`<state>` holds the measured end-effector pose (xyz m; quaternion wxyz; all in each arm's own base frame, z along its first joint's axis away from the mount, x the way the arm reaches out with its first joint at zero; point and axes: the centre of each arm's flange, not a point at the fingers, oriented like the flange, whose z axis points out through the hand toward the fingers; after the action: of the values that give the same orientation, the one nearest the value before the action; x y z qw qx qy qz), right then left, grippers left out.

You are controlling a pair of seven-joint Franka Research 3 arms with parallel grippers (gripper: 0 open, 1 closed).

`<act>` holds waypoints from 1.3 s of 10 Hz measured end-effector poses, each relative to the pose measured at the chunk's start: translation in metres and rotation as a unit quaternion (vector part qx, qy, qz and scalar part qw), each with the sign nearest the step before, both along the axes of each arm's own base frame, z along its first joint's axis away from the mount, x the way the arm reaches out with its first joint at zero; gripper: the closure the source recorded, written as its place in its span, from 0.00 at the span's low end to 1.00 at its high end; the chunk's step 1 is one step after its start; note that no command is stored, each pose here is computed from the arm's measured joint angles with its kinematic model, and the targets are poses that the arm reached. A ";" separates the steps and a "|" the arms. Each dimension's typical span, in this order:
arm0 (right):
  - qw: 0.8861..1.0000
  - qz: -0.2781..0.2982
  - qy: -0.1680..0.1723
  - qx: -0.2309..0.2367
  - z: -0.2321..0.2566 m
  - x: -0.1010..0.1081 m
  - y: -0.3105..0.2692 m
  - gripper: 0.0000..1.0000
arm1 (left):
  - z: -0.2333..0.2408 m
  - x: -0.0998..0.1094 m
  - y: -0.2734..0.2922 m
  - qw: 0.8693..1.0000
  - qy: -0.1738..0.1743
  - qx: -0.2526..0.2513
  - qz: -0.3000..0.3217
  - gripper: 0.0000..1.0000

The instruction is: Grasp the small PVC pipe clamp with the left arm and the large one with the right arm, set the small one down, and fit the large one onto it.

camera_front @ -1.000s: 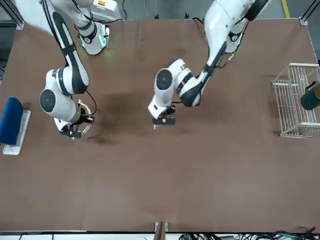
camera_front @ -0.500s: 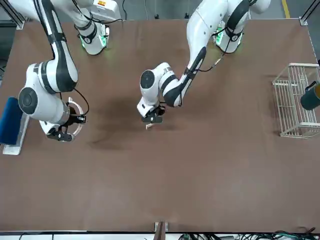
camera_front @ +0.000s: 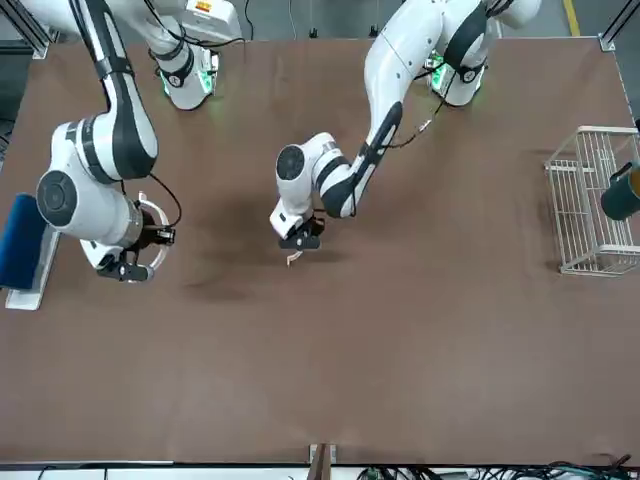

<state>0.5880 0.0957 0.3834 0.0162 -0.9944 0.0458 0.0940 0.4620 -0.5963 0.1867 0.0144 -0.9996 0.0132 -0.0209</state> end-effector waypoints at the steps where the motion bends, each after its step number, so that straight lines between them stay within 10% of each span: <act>1: 1.000 0.003 0.001 0.002 0.002 -0.001 0.006 0.90 | 0.002 0.001 -0.001 1.000 -0.001 -0.001 0.001 0.68; 4: 1.000 -0.008 -0.005 0.018 0.014 -0.002 0.041 0.90 | 0.009 0.002 -0.002 1.000 -0.001 0.000 0.003 0.34; 13: 0.995 -0.060 -0.003 0.076 0.048 -0.037 0.203 0.90 | 0.178 0.072 0.162 0.995 0.014 0.044 0.093 0.24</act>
<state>0.5508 0.2985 0.4316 0.0973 -0.9860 0.0986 0.0933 0.5344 -0.4344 0.3650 0.0596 -0.9951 -0.0786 -0.0049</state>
